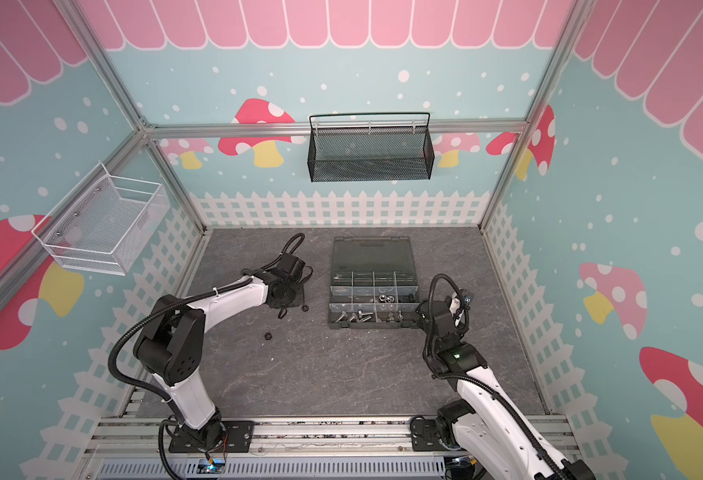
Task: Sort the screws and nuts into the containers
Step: 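Lift the black nut with the left gripper and carry it over the box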
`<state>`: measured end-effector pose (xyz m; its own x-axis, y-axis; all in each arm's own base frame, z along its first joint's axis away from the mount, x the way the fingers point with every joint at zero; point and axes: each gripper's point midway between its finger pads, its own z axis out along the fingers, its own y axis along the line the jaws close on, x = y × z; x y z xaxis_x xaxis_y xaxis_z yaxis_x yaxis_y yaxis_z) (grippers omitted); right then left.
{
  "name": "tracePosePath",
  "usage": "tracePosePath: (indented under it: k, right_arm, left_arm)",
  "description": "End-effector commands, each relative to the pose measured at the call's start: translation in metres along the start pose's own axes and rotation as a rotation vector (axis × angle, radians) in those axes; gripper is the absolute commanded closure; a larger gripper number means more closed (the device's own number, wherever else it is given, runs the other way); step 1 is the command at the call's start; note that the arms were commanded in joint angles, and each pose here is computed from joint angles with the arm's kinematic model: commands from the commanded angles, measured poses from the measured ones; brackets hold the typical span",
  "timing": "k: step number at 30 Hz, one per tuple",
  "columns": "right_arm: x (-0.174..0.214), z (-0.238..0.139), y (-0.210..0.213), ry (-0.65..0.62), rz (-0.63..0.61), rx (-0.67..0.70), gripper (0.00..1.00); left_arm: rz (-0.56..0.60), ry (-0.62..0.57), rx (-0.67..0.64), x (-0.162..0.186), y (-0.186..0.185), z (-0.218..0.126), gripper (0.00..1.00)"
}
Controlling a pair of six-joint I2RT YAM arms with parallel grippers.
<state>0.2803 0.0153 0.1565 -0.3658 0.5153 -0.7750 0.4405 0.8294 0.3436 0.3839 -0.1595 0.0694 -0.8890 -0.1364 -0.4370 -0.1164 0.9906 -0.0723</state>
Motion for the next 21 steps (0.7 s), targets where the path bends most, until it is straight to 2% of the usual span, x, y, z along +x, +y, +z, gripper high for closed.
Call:
tracePosePath:
  k: [1, 11, 21]
  right_arm:
    - [-0.012, -0.001, 0.009, -0.015, -0.037, -0.012, 0.03]
    - [-0.011, 0.009, 0.018, 0.017, -0.18, 0.007, 0.03]
    - [0.005, 0.028, 0.027, 0.113, -0.26, 0.03, 0.03]
  left_arm:
    - [0.001, -0.052, 0.018, -0.008, -0.005, -0.019, 0.87]
    - [0.043, -0.151, 0.159, -0.023, -0.056, -0.056, 0.87]
    - [0.102, -0.195, 0.332, -0.035, -0.132, -0.071, 0.87]
